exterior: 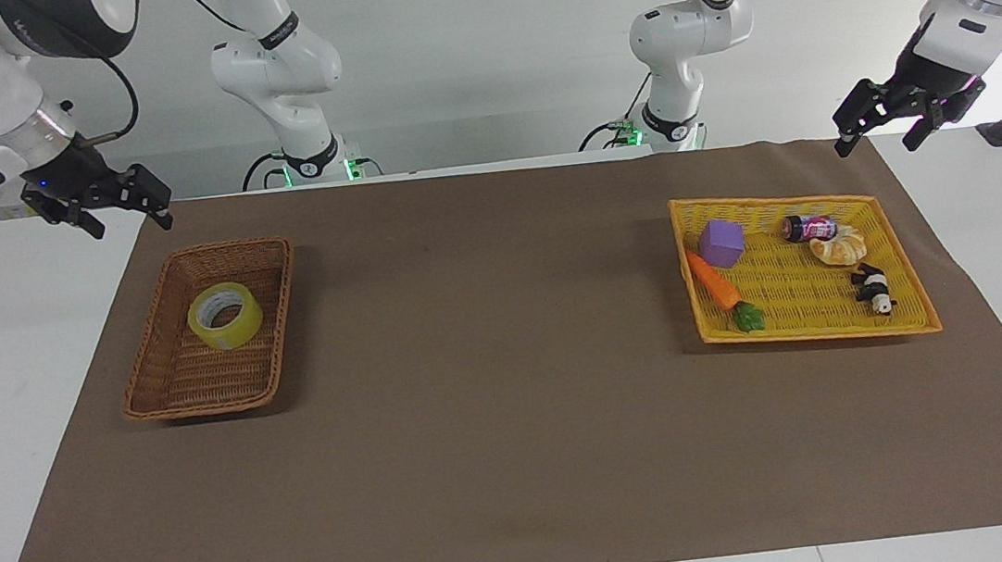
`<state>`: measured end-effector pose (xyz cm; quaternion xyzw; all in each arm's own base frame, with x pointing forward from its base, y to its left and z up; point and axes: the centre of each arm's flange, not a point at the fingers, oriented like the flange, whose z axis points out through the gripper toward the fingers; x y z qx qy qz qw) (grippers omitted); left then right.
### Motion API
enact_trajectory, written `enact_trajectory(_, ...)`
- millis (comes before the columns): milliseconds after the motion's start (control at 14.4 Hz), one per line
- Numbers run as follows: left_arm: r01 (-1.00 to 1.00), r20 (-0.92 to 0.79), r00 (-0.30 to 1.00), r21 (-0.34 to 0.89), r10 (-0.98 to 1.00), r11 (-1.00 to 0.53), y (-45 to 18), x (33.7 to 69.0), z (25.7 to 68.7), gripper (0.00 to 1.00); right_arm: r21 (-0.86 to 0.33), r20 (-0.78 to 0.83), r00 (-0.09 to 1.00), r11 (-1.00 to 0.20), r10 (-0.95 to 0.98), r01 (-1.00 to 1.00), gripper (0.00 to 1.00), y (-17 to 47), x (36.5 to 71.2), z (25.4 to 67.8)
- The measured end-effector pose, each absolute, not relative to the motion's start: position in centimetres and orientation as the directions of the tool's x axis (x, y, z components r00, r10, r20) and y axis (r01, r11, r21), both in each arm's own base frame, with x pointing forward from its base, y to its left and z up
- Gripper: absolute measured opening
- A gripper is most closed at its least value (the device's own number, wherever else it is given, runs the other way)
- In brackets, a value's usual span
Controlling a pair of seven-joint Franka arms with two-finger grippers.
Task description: Move tape to another basket
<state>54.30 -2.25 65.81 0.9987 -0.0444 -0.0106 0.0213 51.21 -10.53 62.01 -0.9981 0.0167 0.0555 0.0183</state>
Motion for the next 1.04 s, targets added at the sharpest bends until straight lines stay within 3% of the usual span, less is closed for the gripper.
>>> enact_trajectory(1045, -0.088, -0.02, 0.996, 0.043, -0.089, -0.995, -2.3, 54.3, 65.8, 1.0, 0.026, -0.15, 0.984, -0.995, -0.1, -0.097, 1.0, -9.0, 53.0, 62.0)
